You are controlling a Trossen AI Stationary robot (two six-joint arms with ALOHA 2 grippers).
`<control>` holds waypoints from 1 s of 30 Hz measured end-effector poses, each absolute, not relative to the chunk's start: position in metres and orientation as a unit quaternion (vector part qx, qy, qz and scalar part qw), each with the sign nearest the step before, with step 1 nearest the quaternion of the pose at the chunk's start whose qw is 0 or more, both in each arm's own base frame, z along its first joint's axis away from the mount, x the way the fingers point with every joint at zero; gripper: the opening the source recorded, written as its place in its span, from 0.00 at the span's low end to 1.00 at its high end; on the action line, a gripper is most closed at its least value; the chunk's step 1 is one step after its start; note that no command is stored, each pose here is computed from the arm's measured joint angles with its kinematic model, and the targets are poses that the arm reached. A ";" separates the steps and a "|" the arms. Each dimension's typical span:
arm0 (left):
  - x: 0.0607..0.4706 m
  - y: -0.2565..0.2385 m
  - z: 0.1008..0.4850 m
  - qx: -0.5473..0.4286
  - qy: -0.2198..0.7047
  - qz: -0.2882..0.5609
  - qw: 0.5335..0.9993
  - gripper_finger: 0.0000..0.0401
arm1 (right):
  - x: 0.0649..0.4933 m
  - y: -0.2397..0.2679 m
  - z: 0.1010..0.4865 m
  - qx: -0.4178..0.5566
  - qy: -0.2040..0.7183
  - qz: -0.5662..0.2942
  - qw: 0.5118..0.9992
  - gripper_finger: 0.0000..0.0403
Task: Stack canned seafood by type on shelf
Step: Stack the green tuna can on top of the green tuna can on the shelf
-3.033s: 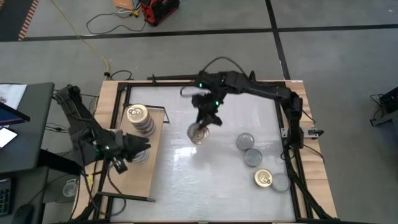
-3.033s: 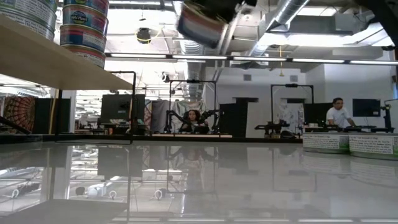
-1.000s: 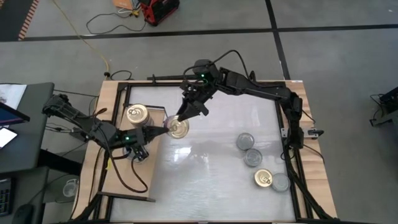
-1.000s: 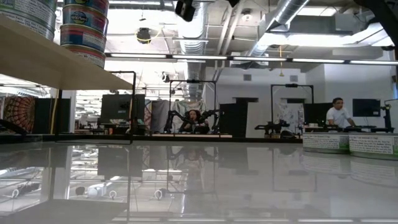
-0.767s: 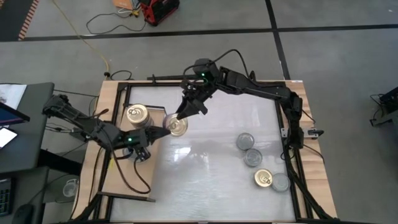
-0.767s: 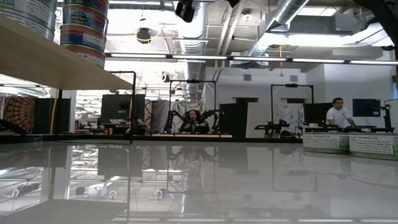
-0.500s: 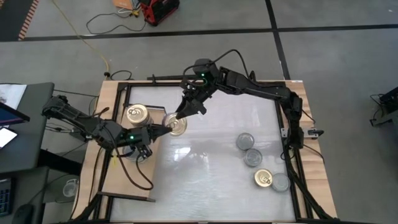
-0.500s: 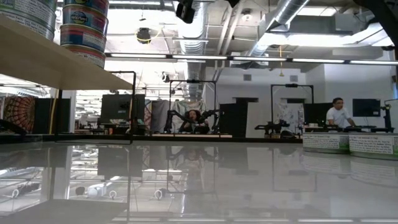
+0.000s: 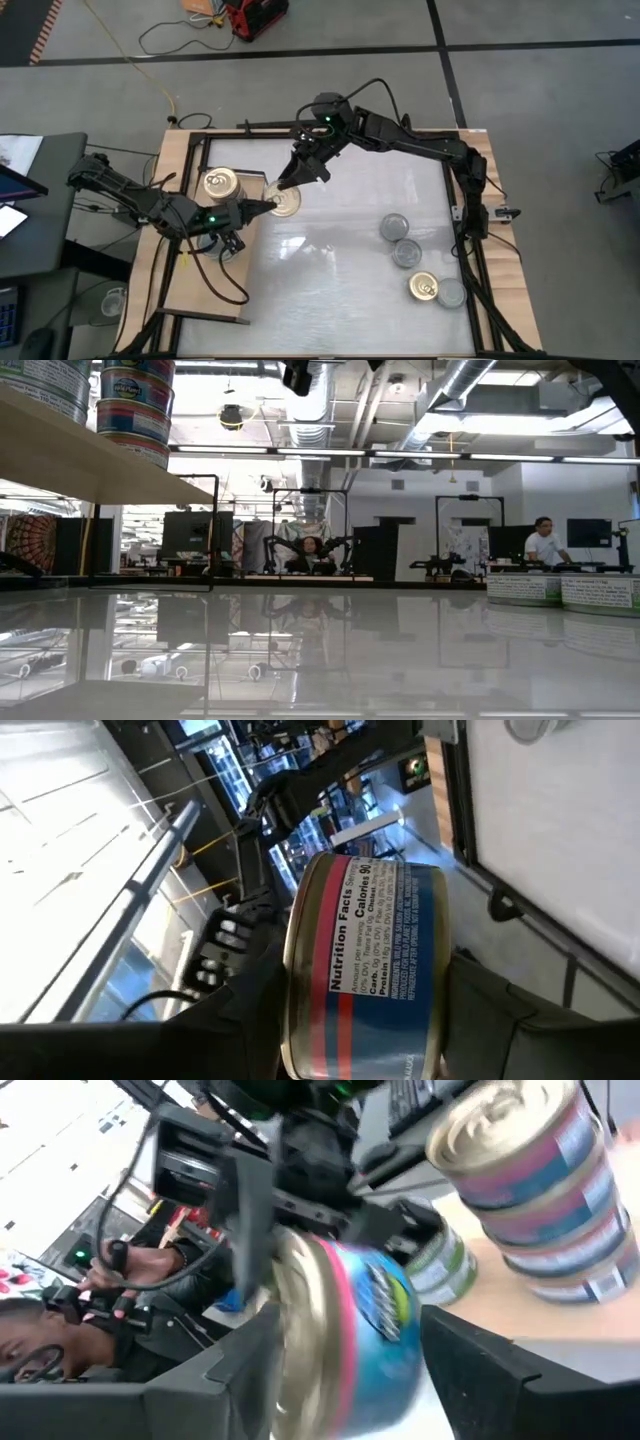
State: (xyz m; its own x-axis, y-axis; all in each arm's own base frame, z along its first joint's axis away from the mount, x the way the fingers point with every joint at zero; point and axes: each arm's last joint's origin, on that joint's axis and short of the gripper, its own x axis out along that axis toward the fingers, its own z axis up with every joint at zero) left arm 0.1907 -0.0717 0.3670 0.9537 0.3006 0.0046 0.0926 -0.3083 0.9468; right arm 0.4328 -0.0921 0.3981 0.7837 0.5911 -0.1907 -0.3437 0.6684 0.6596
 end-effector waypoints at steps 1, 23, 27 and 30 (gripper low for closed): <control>0.191 -0.072 0.367 0.803 0.122 0.091 0.577 0.48 | 0.433 -0.092 0.399 0.309 0.195 0.264 0.893 0.65; 0.118 -0.063 0.399 0.575 -0.030 0.085 0.813 0.48 | 0.385 -0.049 0.458 -0.099 0.099 0.127 0.982 0.70; 0.103 -0.057 0.402 0.519 -0.045 0.080 0.850 0.48 | 0.396 -0.012 0.454 -0.218 0.104 0.061 0.969 0.70; 0.096 -0.054 0.401 0.503 -0.026 0.096 0.858 0.48 | 0.410 0.012 0.448 -0.295 0.091 0.019 0.951 0.70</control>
State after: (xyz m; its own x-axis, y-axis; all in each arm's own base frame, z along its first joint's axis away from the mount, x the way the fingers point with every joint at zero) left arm 0.0960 -0.0539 0.4012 0.9804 0.1382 0.1404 -0.1900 0.4748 0.8594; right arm 0.4104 0.0122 0.4478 0.9829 -0.0166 -0.1836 -0.0902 0.8250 -0.5579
